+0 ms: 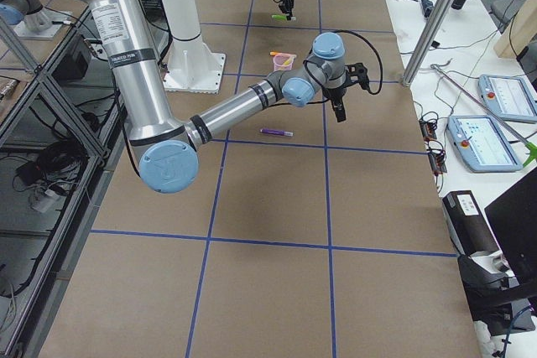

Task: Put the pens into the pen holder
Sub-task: 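Lift the green marker with the left gripper toward the cup, then open the left gripper to drop the green marker into the cup, then lower the right gripper onto the purple marker while the left arm withdraws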

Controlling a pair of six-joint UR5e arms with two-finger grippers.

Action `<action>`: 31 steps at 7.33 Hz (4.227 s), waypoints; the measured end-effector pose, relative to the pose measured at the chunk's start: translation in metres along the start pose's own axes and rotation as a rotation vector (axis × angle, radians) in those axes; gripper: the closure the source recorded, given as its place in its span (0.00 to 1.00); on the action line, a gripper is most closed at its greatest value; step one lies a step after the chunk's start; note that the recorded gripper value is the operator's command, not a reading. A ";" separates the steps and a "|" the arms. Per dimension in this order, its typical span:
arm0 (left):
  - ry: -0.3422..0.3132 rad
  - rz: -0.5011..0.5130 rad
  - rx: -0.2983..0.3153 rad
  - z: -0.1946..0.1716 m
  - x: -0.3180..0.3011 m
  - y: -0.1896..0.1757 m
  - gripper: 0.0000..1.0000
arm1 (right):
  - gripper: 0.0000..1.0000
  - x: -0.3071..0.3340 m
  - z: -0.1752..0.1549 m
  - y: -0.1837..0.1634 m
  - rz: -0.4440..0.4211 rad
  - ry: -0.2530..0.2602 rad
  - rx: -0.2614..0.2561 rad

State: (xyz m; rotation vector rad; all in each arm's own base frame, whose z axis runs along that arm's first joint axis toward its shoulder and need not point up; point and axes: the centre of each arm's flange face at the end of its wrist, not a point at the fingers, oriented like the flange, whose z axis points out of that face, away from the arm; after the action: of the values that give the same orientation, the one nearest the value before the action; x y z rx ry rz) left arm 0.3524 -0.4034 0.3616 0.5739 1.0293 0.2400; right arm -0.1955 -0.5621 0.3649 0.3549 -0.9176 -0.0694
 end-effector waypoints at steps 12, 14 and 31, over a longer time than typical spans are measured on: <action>0.368 0.105 0.657 0.069 0.215 -0.057 0.76 | 0.00 -0.001 -0.002 -0.002 -0.003 0.006 0.012; 0.368 0.105 0.654 0.079 0.213 -0.051 0.43 | 0.00 -0.001 -0.002 -0.001 -0.003 0.007 0.012; -0.039 0.007 -0.097 -0.032 0.145 -0.150 0.01 | 0.02 -0.107 0.107 0.155 0.253 0.160 -0.001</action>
State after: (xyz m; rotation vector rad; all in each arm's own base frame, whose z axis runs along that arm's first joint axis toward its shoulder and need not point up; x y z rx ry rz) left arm 0.3874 -0.4521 0.1589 0.4924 0.9726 0.2821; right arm -0.3593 -0.4229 0.3931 0.2379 -0.7974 0.1883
